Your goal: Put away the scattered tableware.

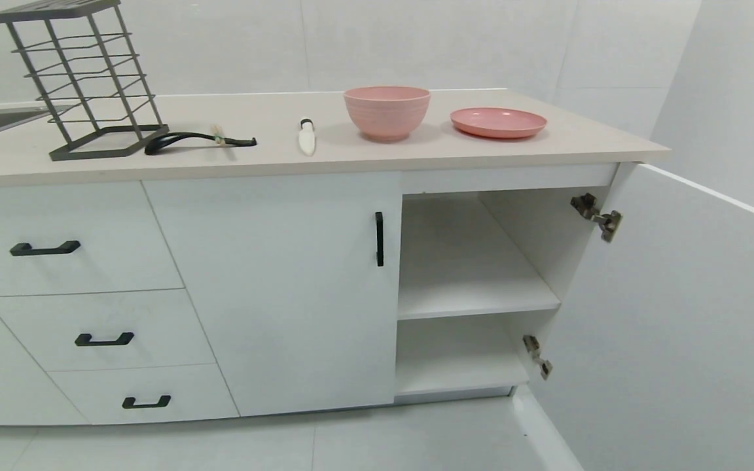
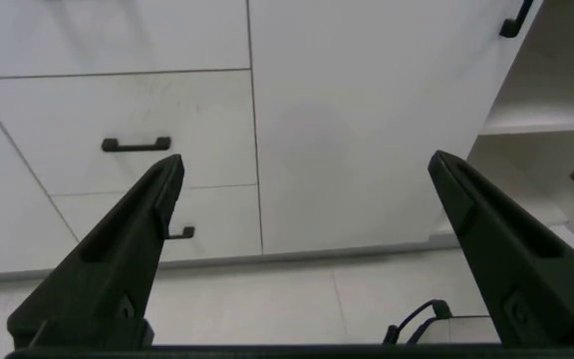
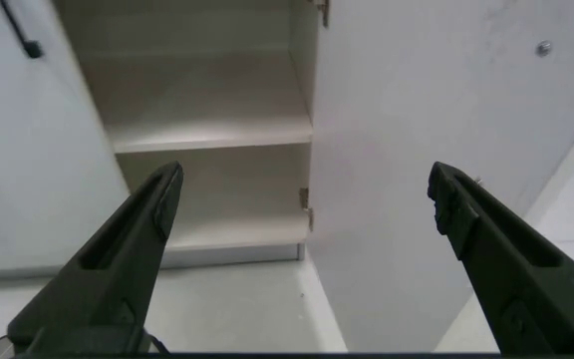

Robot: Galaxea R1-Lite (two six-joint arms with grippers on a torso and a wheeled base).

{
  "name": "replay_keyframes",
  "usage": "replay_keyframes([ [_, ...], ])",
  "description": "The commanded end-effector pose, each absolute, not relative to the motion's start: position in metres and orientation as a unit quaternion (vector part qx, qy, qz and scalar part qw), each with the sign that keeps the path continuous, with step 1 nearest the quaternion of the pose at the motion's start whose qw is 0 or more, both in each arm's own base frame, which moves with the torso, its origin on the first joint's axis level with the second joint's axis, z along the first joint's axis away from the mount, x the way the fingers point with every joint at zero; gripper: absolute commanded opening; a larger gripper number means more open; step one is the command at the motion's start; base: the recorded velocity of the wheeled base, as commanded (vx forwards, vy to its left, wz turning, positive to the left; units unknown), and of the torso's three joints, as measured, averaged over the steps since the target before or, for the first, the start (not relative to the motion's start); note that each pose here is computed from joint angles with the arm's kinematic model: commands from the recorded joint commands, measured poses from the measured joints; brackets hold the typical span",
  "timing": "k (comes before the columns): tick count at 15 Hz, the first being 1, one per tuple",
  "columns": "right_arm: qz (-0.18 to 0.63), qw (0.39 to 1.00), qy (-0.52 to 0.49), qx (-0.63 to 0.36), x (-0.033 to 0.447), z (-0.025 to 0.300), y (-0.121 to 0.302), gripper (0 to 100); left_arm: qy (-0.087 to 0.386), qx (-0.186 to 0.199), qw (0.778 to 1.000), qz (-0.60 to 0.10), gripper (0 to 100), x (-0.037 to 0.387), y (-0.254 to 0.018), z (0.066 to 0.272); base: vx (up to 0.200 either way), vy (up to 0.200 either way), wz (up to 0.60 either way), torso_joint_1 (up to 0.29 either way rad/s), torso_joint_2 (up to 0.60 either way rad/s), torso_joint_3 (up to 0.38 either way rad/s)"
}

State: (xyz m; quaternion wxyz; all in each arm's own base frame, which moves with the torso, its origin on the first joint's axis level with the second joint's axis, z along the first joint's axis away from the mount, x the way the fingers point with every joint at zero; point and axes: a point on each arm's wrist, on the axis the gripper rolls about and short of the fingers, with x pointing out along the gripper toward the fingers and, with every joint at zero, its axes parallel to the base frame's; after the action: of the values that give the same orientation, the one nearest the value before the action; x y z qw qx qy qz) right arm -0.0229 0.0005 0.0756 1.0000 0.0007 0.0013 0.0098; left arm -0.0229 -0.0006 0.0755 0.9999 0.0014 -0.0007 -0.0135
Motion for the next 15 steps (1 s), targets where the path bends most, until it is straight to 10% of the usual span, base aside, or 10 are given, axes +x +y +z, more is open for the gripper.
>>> replay_keyframes([
  [1,0.010,1.000,0.002,0.001,-0.0229,0.0754,0.0005,100,-0.001,0.002,1.000,-0.014,100,-0.0228,-0.0006,0.0756,0.000,0.000,0.00,0.000,0.00,0.000],
  [6,0.010,1.000,0.002,0.001,-0.0229,0.0754,0.0005,100,-0.002,-0.011,1.000,-0.002,100,-0.0228,-0.0001,0.0760,0.000,0.000,0.00,0.000,0.00,0.000],
  [15,0.010,1.000,0.002,0.002,-0.0229,0.0754,0.0005,100,-0.002,-0.008,1.000,-0.002,100,-0.0228,-0.0001,0.0758,0.200,0.000,0.00,0.001,0.00,0.002],
])
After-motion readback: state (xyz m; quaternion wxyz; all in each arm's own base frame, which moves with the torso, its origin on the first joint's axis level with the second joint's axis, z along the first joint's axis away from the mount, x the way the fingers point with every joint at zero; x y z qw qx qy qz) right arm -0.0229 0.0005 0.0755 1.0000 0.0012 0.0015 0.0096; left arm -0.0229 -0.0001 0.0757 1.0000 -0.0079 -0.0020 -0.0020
